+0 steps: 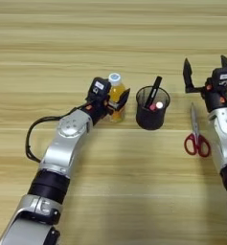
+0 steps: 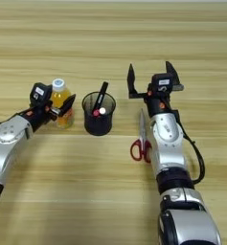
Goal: Move the objects on the table
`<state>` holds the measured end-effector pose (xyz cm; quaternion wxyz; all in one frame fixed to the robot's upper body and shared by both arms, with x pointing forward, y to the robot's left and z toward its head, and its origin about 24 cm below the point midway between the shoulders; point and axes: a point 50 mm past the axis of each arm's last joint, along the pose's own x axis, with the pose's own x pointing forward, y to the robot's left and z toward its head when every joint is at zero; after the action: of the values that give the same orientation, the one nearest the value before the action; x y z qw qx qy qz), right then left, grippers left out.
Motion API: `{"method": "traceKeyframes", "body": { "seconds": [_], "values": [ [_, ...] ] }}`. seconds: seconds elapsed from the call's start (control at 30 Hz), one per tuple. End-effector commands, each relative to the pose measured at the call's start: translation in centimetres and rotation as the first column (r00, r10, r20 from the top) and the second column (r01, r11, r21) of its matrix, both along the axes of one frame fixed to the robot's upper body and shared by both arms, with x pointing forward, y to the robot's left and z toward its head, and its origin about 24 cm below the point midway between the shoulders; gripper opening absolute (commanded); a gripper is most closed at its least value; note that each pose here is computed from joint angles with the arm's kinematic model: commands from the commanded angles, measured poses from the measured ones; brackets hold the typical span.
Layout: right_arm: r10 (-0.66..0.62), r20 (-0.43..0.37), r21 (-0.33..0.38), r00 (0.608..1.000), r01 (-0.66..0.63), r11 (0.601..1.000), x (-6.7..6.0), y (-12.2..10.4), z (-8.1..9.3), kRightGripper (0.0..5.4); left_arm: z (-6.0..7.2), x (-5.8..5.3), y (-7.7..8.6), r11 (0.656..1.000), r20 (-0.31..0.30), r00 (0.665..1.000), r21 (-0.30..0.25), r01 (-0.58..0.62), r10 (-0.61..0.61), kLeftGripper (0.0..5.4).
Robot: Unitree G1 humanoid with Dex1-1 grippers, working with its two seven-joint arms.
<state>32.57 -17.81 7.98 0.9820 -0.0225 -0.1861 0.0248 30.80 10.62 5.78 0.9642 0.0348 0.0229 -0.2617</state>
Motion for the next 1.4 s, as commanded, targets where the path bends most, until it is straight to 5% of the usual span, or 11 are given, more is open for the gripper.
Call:
{"method": "traceKeyframes", "body": {
  "seconds": [0.03,0.6,0.87,1.4],
  "values": [
    [-0.004,-0.009,0.003,1.000,0.004,1.000,-0.1,0.0,-0.1,5.40,0.0,0.3,0.3,1.000,0.002,1.000,0.013,-0.016,0.016,3.49],
    [-0.004,-0.012,0.004,1.000,0.004,1.000,0.0,0.0,-0.1,5.40,0.7,-0.3,0.0,0.998,0.048,0.998,-0.053,0.043,-0.040,5.32],
    [-0.003,-0.010,0.004,1.000,0.003,1.000,-0.1,0.1,-0.1,5.40,1.4,-0.6,0.0,0.994,0.093,0.994,-0.096,0.058,-0.049,5.39],
    [-0.003,-0.010,0.001,1.000,0.003,1.000,-0.1,-0.1,-0.2,5.40,4.8,-1.3,0.8,0.991,0.349,0.937,-0.135,0.014,0.034,5.39]
  ]
}}
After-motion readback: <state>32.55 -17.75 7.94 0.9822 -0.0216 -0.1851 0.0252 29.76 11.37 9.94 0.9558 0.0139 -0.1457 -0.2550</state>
